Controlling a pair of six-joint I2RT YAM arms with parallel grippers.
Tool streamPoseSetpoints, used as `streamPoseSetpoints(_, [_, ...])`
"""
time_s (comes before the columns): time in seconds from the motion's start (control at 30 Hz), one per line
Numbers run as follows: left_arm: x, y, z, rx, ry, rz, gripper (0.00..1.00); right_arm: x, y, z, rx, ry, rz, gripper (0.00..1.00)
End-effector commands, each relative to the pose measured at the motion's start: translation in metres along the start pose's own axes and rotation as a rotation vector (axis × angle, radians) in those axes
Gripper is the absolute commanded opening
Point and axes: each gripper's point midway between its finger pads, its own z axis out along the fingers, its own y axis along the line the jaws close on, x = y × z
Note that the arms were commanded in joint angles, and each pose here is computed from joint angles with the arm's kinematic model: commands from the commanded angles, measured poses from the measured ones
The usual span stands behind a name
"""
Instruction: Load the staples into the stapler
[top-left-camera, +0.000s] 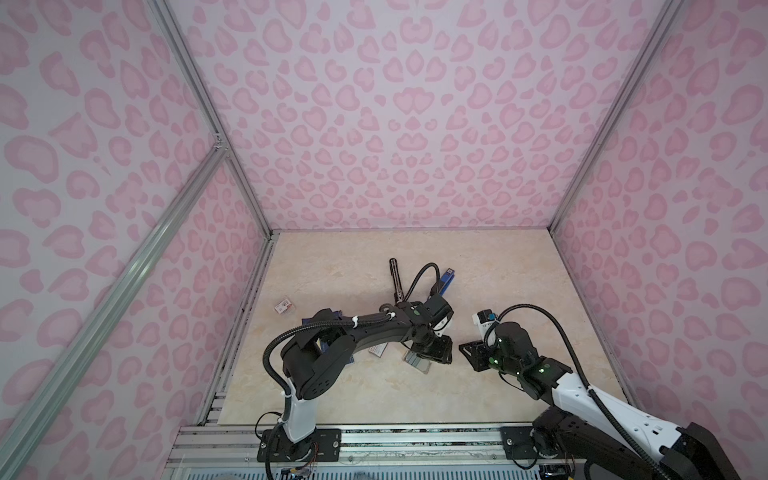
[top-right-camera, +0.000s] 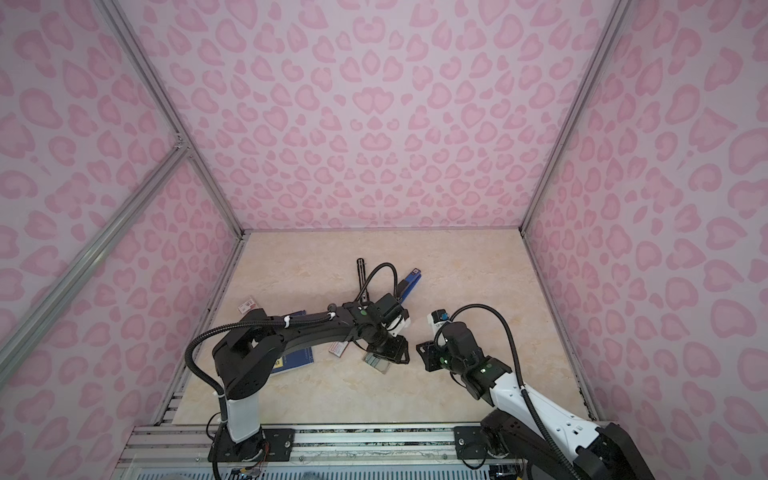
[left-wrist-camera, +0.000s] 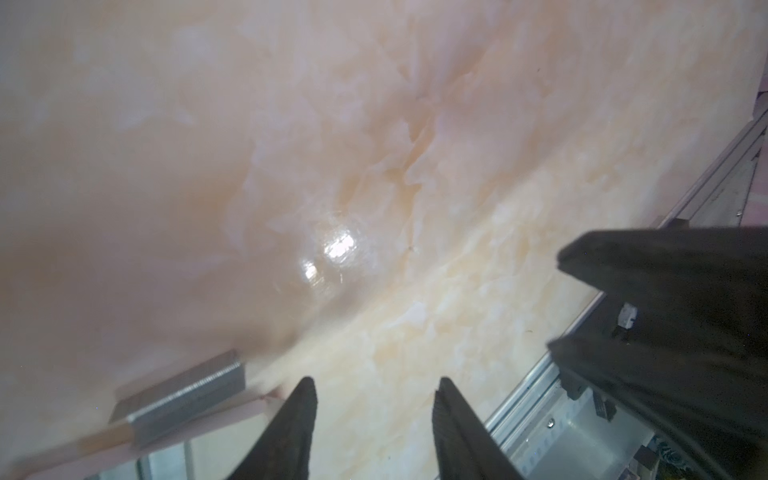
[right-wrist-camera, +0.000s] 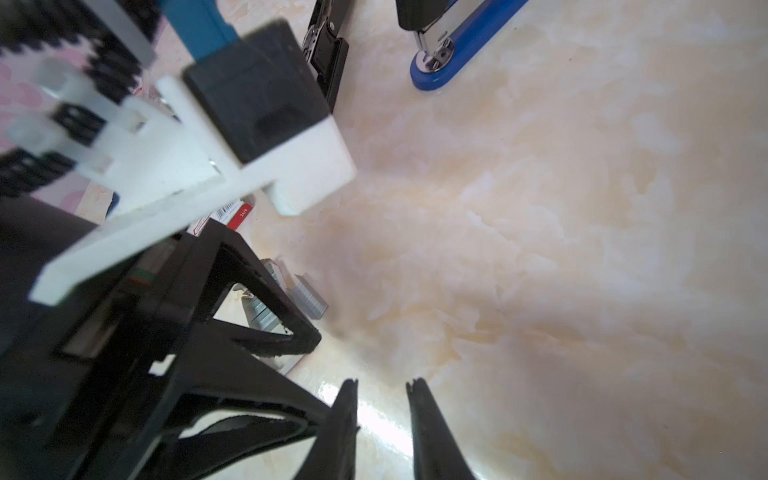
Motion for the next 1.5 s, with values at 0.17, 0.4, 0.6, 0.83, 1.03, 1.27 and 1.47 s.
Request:
streamPoseSetpoints(0.17, [0.014,0.02,0.008,-0.085,0.072,-0.016,0.49,-0.004,-0.008,-0.008,0.012,-0.041,0.029,0.25])
streamPoseSetpoints(0.4, [0.018,0.03,0.0,-0.136,0.052,-0.033,0.49,-0.006,-0.011,-0.011,0.003,-0.059,0.047,0.24])
streamPoseSetpoints(0.6, [0.022,0.043,-0.001,-0.182,0.058,-0.063,0.5,-0.007,-0.01,-0.011,-0.005,-0.067,0.051,0.24])
streamPoseSetpoints(0.83, [0.004,0.063,-0.01,-0.231,-0.008,-0.118,0.52,-0.007,-0.008,-0.012,-0.026,-0.08,0.055,0.24])
streamPoseSetpoints(1.03, [-0.02,0.051,-0.008,-0.179,-0.049,-0.096,0.52,-0.008,-0.01,-0.015,-0.019,-0.091,0.056,0.24])
streamPoseSetpoints(1.27, [-0.035,0.039,-0.011,-0.147,-0.078,-0.066,0.51,-0.008,-0.012,-0.019,-0.011,-0.099,0.063,0.24])
streamPoseSetpoints(1.47, [-0.014,0.053,-0.019,-0.194,-0.07,-0.095,0.46,-0.008,-0.015,-0.02,-0.014,-0.113,0.079,0.24])
